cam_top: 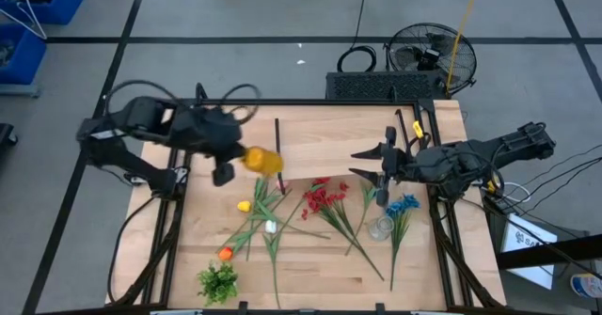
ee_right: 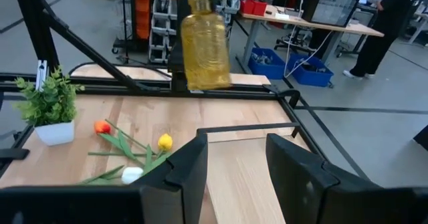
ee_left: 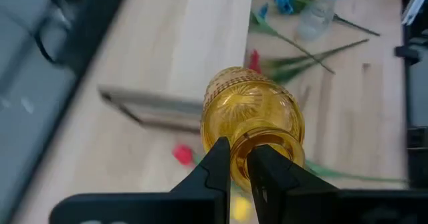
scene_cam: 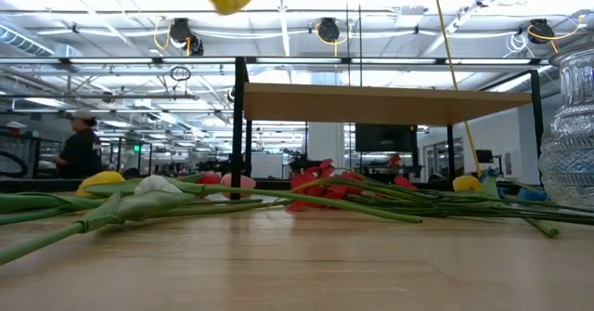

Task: Pick and place flowers into a vace then onto a shelf
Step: Put the yellow vase on the shelf

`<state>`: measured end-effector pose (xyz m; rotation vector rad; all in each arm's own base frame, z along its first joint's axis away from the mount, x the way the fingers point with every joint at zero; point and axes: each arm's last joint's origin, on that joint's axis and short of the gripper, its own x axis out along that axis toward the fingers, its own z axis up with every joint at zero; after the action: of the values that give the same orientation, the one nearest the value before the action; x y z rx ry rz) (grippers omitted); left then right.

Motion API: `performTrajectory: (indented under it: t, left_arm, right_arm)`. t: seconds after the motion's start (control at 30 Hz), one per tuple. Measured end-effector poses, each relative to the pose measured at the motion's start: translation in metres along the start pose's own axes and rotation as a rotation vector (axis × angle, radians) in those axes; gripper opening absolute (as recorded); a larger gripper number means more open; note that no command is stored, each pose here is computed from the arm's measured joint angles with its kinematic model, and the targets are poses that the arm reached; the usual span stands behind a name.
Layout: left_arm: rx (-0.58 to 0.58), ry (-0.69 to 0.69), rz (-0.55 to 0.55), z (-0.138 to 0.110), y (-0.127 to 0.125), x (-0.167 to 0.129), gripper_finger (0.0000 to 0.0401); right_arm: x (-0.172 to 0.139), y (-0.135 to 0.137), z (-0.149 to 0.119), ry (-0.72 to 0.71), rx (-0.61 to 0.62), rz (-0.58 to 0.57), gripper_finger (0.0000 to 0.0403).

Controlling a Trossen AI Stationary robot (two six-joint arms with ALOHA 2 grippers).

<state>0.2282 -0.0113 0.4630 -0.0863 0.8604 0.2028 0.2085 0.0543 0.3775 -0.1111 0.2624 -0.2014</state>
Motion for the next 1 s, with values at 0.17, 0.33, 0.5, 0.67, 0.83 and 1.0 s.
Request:
performTrajectory:
  t: [0.17,0.33,0.5,0.67,0.83,1.0]
  left_arm:
    - [0.19,0.044,-0.007,0.041,0.004,0.033,0.0035]
    - [0.296,0.218,0.036,0.059,0.021,0.081,0.0035]
    - [0.331,0.316,0.044,0.063,0.034,0.119,0.0039]
    - [0.387,0.36,0.037,0.064,0.039,0.137,0.0048]
    - [0.454,0.365,0.023,0.064,0.039,0.137,0.0048]
    - [0.463,0.362,0.023,0.064,0.039,0.138,0.0079]
  right_arm:
    - [0.001,-0.002,0.001,-0.006,0.032,-0.013,0.0145]
    - [0.001,-0.003,-0.001,0.011,0.055,-0.016,0.0145]
    - [0.001,-0.003,-0.003,0.033,0.045,-0.014,0.0146]
    - [0.001,-0.003,-0.007,0.069,0.025,-0.015,0.0146]
    - [0.001,-0.003,-0.007,0.071,0.024,-0.015,0.0146]
    - [0.001,-0.003,-0.008,0.081,0.018,-0.015,0.0146]
